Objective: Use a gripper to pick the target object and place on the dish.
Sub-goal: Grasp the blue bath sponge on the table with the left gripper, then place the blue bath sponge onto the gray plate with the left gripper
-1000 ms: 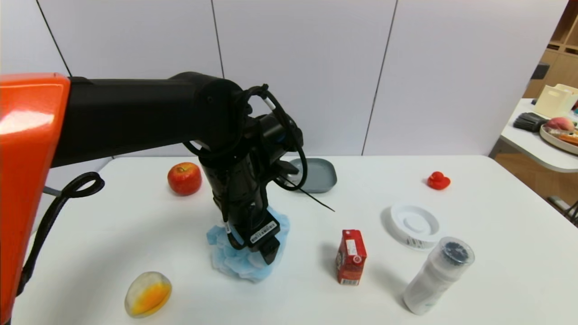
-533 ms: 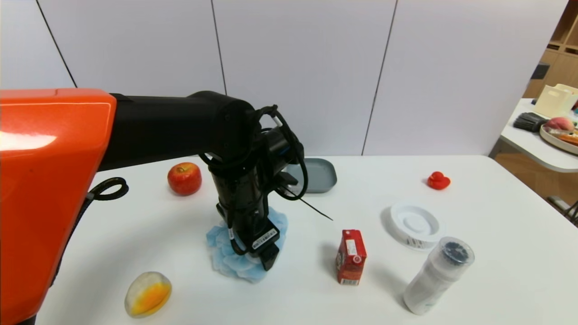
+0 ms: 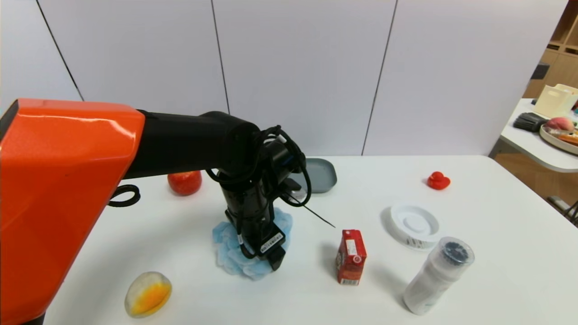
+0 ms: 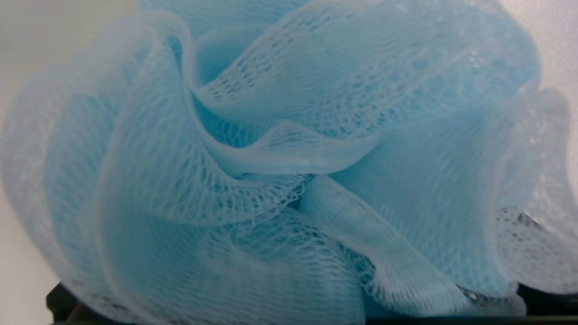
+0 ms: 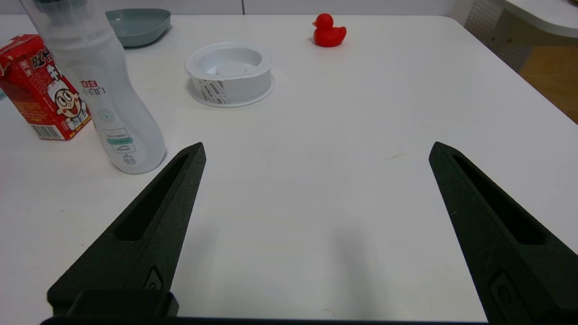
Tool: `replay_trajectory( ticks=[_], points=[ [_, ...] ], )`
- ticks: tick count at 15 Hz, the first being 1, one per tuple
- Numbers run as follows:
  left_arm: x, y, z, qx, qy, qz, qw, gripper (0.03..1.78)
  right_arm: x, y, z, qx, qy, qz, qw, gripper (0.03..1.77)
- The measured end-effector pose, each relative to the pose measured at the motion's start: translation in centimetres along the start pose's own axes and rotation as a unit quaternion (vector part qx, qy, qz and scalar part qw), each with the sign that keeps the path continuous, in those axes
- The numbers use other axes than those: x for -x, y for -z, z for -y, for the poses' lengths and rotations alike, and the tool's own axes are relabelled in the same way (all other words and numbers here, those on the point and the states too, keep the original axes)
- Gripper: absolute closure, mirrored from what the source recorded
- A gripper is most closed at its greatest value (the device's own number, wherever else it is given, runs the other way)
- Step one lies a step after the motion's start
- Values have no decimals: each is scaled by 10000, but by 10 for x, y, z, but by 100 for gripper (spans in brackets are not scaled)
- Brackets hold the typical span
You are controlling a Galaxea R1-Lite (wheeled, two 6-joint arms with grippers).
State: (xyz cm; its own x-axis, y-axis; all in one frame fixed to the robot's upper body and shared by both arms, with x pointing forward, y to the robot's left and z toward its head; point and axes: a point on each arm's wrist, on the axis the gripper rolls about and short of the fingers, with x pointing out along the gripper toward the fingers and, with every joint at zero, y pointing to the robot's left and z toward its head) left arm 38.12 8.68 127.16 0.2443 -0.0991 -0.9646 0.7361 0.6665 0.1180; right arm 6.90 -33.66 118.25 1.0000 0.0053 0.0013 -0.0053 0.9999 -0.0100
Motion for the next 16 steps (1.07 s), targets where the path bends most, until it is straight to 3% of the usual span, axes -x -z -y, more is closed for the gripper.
replay_trajectory(
  ticks=[5, 9, 11, 13, 16],
  points=[
    [0, 3, 0, 5, 0, -55, 10000, 12, 0, 0, 0, 0, 2, 0, 10000, 9],
    [5, 3, 0, 5, 1, 28, 10000, 69, 0, 0, 0, 0, 0, 0, 10000, 9],
    [7, 4, 0, 5, 2, 32, 10000, 88, 0, 0, 0, 0, 0, 0, 10000, 9],
    [11, 6, 0, 25, -2, 72, 10000, 100, 0, 0, 0, 0, 0, 0, 10000, 9],
    [27, 10, -2, 204, -52, 251, 9995, 102, 0, 0, 0, 2, 0, 0, 10000, 9]
  ],
)
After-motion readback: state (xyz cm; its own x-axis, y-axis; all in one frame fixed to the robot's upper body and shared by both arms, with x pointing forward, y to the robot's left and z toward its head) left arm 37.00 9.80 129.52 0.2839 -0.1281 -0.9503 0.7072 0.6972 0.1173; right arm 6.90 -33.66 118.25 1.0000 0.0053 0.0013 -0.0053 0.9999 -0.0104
